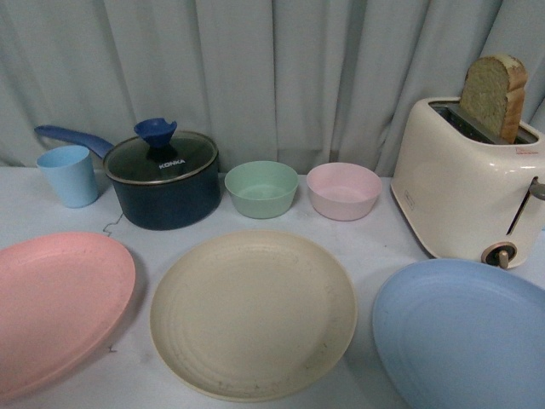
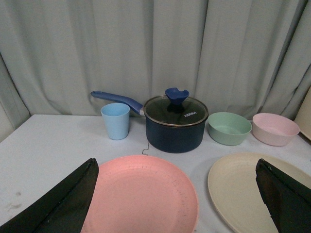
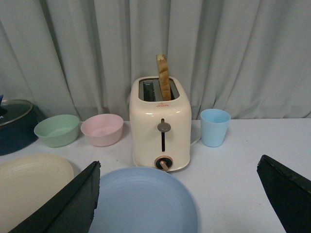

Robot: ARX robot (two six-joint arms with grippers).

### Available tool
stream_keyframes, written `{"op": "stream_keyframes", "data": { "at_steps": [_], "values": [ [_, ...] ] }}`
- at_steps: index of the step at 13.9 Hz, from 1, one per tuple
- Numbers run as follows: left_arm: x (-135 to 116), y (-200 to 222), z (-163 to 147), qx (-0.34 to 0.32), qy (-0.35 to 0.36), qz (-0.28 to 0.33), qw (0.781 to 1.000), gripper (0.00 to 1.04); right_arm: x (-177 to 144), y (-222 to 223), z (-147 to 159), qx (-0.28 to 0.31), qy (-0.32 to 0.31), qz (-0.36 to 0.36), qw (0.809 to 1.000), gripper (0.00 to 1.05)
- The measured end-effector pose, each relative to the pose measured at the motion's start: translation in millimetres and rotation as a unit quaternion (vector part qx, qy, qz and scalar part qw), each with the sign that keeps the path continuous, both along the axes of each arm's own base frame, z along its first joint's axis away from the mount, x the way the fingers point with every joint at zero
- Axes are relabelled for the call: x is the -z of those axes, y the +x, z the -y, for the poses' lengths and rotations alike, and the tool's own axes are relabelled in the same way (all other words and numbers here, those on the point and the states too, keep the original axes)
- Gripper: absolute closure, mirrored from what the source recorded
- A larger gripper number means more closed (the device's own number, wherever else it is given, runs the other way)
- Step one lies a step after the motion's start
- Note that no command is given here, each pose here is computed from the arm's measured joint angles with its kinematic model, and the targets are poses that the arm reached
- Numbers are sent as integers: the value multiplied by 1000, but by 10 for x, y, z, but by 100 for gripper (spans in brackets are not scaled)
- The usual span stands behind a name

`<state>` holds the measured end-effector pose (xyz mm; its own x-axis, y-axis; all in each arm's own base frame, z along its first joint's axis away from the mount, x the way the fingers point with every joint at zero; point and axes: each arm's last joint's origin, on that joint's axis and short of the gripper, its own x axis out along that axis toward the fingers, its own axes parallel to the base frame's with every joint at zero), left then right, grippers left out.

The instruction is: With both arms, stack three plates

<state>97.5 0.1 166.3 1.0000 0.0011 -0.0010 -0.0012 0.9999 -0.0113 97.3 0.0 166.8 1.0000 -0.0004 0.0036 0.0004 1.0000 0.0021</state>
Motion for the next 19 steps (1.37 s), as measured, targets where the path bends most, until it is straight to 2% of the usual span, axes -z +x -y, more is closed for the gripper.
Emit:
{"op": "stream_keyframes", "data": {
  "at_steps": [4,5,6,8,11,13,15,17,19],
  "values": [
    [0,0,0,0,0,0,1000,7,0,0,0,0,0,0,1000,6],
    [9,-8,-4,-23,-21,-86,996,7,1,0,0,0,0,-1,1000,6],
    [-72,86,-54,-64,-64,-211,973,7,-1,0,-1,-1,0,1,1000,6],
    [-267,384,-237,-86,-100,-190,973,7,0,0,0,0,0,0,1000,6],
    [-388,1074,-615,-93,-79,-166,979,7,0,0,0,0,0,0,1000,6],
    [-242,1604,-884,-88,-63,-189,976,7,0,0,0,0,0,0,1000,6],
    [96,1964,-1146,-99,-60,-240,964,7,0,0,0,0,0,0,1000,6],
    [450,2074,-1335,-109,-71,-289,949,7,0,0,0,0,0,0,1000,6],
    [699,2080,-1425,-111,-74,-317,939,7,0,0,0,0,0,0,1000,6]
  ]
}}
